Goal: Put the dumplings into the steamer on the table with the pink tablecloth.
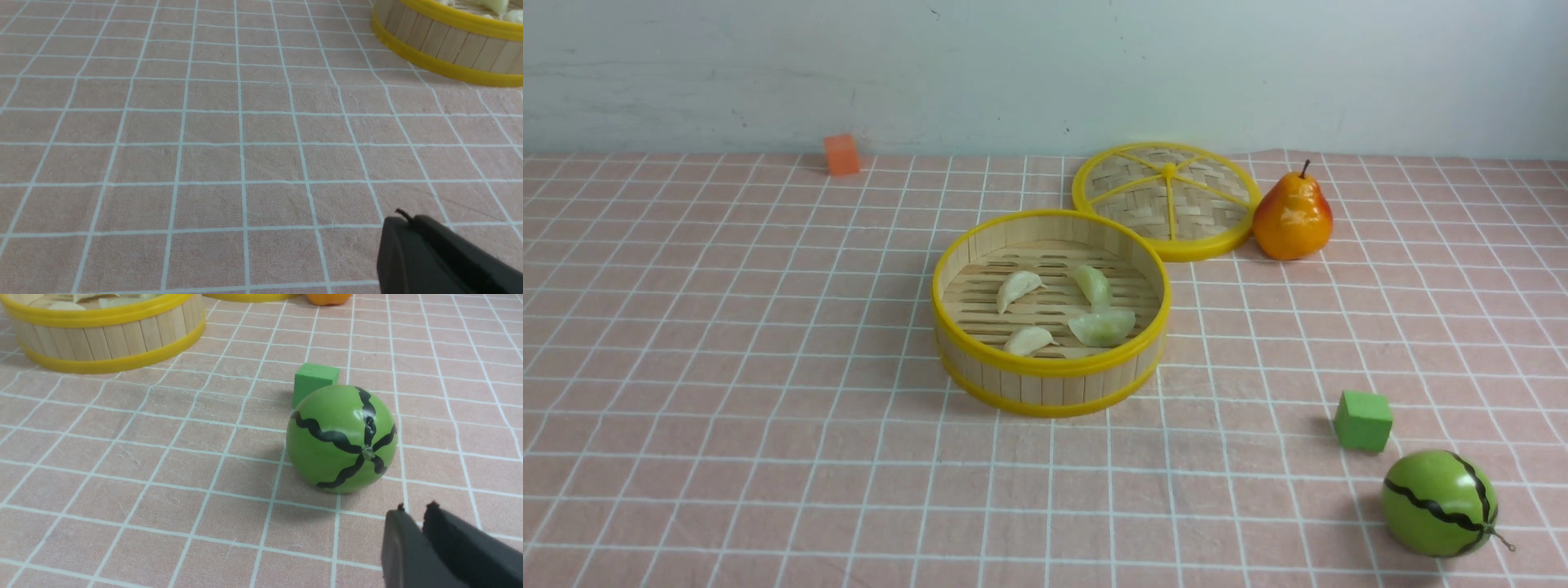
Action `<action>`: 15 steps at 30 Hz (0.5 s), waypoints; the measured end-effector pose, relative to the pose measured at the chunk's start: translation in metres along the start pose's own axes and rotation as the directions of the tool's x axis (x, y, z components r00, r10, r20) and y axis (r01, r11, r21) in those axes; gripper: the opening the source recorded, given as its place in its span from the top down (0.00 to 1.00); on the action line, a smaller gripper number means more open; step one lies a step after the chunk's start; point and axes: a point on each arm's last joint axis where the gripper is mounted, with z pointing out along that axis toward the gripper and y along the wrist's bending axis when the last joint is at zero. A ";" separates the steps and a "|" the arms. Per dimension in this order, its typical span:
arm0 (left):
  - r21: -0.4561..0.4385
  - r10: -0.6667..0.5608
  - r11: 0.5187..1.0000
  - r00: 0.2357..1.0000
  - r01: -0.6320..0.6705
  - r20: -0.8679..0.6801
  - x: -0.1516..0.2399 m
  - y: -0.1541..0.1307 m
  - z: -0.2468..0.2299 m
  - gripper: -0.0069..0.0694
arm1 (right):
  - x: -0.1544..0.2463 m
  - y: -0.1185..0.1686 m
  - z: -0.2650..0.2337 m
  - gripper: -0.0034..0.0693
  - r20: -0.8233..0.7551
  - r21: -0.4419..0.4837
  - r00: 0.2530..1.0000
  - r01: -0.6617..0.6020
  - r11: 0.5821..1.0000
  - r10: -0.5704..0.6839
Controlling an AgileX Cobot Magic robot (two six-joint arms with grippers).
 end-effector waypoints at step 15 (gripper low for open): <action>-0.104 -0.034 0.994 0.999 0.035 0.014 -0.001 0.006 0.000 0.93 | 0.000 0.000 0.000 0.81 0.000 0.000 1.000 0.000 1.000 0.000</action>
